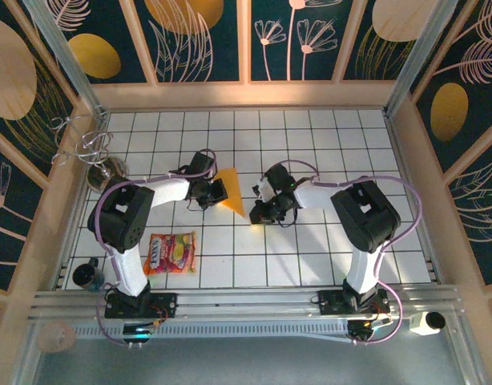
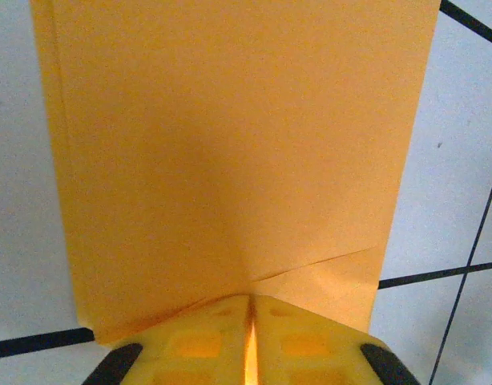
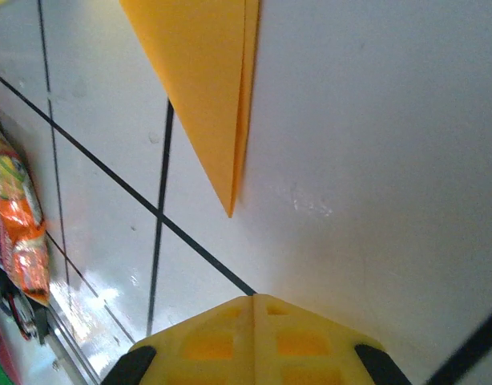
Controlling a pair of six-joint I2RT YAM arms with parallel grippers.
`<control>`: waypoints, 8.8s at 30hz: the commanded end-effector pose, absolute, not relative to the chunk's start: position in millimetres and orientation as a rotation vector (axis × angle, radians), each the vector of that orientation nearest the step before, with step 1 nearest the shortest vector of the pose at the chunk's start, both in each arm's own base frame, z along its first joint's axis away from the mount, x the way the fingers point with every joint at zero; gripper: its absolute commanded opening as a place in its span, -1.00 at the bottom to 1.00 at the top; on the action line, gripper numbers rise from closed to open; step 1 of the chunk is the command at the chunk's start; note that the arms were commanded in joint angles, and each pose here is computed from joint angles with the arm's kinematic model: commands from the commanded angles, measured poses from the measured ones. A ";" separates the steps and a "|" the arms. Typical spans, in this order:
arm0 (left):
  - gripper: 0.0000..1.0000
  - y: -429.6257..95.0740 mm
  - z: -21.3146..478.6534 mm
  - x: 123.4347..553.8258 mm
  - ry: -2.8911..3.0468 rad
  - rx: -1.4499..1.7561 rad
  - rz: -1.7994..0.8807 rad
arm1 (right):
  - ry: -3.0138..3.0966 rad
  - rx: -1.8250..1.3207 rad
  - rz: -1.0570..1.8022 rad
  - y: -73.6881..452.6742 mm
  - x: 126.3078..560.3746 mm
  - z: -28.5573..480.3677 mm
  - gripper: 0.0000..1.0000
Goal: Fold a paper plane with a square sheet of paper (pick it up from the middle)
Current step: Third fold the triangle at the center of the table, then fourth fold the wing at the center of the table.
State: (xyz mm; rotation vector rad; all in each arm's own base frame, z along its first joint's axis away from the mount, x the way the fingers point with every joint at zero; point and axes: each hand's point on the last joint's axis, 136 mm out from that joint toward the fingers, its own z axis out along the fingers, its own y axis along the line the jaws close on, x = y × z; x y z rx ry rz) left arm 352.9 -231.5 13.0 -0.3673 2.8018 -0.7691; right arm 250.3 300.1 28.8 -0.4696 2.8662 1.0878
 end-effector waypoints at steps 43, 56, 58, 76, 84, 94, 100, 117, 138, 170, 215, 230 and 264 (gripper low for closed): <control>-0.51 -211.7 27.8 357.8 2.649 -0.648 -1.121 | 2.821 -0.079 0.984 340.5 337.7 2.0 -0.65; -0.50 -225.7 36.9 365.1 2.638 -0.538 -1.209 | 2.816 -0.093 0.990 339.3 338.1 1.8 -0.67; -0.51 -226.6 34.7 366.2 2.643 -0.523 -1.207 | 2.814 -0.099 0.993 339.0 338.1 2.1 -0.67; -0.85 -222.6 23.1 379.0 2.695 -0.490 -1.157 | 2.712 -0.212 0.989 342.9 350.8 26.1 -0.59; -0.92 -218.1 39.9 384.8 2.607 -0.631 -1.178 | 2.544 -0.288 0.739 335.8 370.4 68.2 -0.41; -0.85 -211.6 55.2 397.6 2.544 -0.738 -1.143 | 2.396 -0.506 0.391 360.2 354.2 71.2 -0.38; -0.85 -211.4 51.0 396.6 2.553 -0.761 -1.138 | 2.396 -0.574 0.331 377.4 343.7 54.1 -0.36; -0.85 -213.5 59.7 402.4 2.537 -0.763 -1.157 | 2.409 -0.603 0.252 379.3 343.6 30.2 -0.35; -0.91 -212.6 62.0 407.6 2.549 -0.743 -1.119 | 2.317 -0.633 0.030 361.9 353.0 38.4 -0.46; -0.12 -166.4 95.0 423.7 2.449 -0.727 -0.973 | 2.368 -0.765 0.217 364.2 333.4 35.0 -0.85; -0.21 -236.9 53.6 363.4 2.532 -0.527 -1.213 | 2.542 -0.535 1.169 342.7 314.9 35.6 -0.83; -0.11 -228.3 24.4 353.7 2.627 -0.514 -1.075 | 2.616 -0.503 1.233 342.5 306.8 17.6 -0.78; 0.21 -231.2 25.4 363.0 2.639 -0.401 -0.976 | 2.666 -0.395 1.415 338.7 306.1 12.1 -0.78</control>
